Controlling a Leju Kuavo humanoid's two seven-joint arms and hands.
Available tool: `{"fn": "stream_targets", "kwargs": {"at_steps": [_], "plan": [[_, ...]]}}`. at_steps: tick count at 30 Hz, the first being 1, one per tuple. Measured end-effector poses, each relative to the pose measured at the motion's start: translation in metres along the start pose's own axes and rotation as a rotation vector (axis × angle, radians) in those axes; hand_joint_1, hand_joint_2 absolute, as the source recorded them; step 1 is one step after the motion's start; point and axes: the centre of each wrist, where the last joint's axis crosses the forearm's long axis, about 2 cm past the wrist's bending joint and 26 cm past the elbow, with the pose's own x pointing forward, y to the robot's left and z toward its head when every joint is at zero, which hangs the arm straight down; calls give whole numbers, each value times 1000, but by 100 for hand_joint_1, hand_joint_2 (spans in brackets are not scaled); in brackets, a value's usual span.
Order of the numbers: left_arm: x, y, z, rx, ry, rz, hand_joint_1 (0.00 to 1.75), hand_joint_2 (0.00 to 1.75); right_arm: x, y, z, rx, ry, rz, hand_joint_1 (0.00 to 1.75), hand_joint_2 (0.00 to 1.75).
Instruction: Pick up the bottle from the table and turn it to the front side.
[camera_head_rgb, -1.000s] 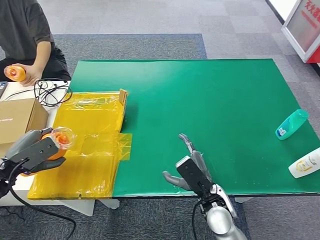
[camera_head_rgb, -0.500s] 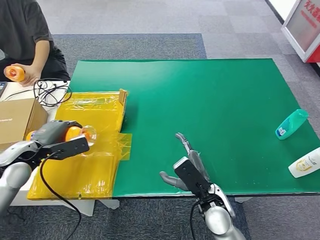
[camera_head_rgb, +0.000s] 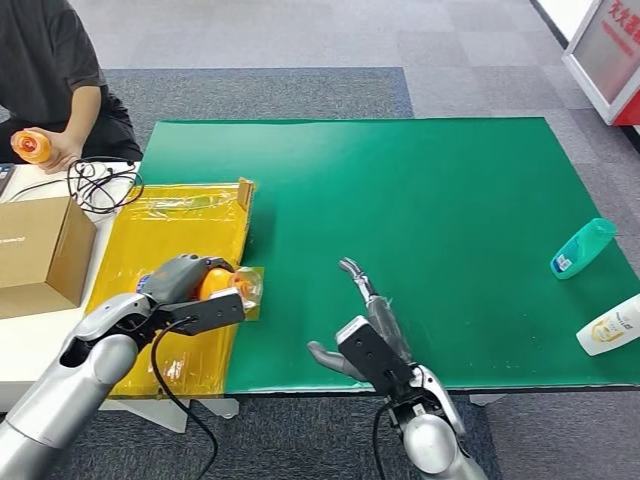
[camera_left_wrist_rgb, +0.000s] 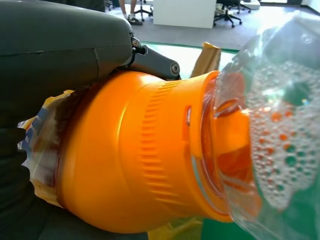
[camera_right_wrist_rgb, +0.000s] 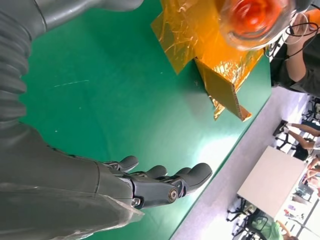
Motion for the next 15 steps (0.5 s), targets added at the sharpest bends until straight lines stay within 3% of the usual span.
{"fn": "stream_targets", "kwargs": {"at_steps": [11,13,15], "plan": [[4,-12,-5,-34,33,2,152,175,6,5,-7,18,-30,-10,0,175],[4,-14,-5,-40,42,-6,123,175,6,5,-7,18,-31,-10,0,175],[2,-15,-5,-47,54,-13,60,175,6,5,-7,19,-31,-11,0,175]]}}
